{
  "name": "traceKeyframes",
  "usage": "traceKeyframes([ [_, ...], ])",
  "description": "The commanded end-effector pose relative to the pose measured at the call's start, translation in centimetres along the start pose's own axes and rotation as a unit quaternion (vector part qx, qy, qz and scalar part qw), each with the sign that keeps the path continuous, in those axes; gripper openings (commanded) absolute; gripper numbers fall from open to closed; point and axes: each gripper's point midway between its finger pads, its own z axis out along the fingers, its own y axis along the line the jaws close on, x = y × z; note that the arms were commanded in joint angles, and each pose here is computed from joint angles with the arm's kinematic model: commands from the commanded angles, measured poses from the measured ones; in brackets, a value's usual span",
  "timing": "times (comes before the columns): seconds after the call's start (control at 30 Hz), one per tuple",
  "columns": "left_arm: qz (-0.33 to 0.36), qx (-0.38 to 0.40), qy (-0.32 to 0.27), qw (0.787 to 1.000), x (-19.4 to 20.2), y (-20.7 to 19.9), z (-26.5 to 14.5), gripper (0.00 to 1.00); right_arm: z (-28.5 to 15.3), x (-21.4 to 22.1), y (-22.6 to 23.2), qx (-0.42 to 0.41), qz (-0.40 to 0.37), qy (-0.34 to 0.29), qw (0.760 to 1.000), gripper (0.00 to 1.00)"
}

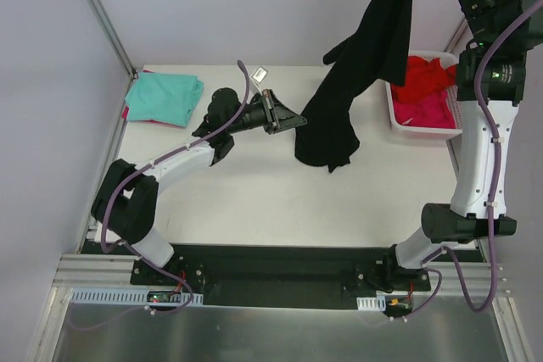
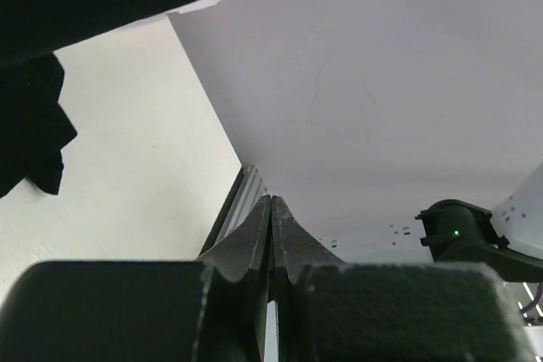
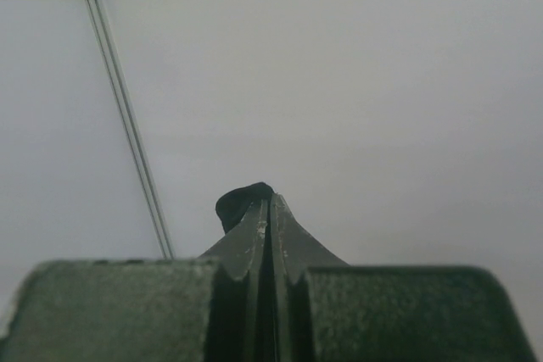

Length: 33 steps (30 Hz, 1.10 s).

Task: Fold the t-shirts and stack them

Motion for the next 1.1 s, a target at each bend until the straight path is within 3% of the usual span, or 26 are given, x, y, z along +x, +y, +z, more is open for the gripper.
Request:
traceKeyframes([
  [0.0,0.087,0.061,-0.024,0.994,-0.4,-6.0,-2.2,0.00,-0.2,-2.8,3.1,-0.059,0.039,-0.057,0.996,0.01],
  [0.13,0.085,0.053,-0.022,0.995,0.6,-5.5,-3.0,0.00,-0.9,-2.6,4.9,-0.093,0.071,-0.046,0.992,0.01],
  [0.17,0.089,0.056,-0.025,0.994,0.7,-5.9,-3.3,0.00,-2.2,-4.1,6.4,-0.099,0.062,-0.060,0.991,0.01],
  [0.4,0.104,0.024,-0.013,0.994,3.7,-5.0,-2.5,0.00,-4.9,-1.2,6.9,-0.077,0.025,-0.016,0.997,0.01],
  [0.53,0.098,0.005,0.056,0.994,10.4,-4.1,0.3,0.00,-4.0,3.0,5.3,-0.062,0.041,0.029,0.997,0.01],
  [0.63,0.075,0.009,0.078,0.994,13.2,-3.4,1.5,0.00,-1.9,7.1,4.1,-0.058,0.060,0.060,0.995,0.01],
  [0.8,0.078,0.017,0.110,0.991,17.2,-3.4,2.0,0.00,1.1,12.4,7.7,-0.122,0.088,0.122,0.981,0.01],
  [0.93,0.102,0.012,0.078,0.992,16.6,-4.1,-0.7,0.00,0.9,16.8,11.4,-0.167,0.099,0.175,0.965,0.01],
  [1.0,0.126,-0.057,0.056,0.989,15.3,-2.1,-2.4,0.00,0.0,18.2,13.1,-0.181,0.107,0.198,0.957,0.00],
  [1.07,0.167,-0.084,0.009,0.982,12.9,-3.7,-4.7,0.00,-0.7,20.1,13.8,-0.187,0.108,0.216,0.952,0.01],
])
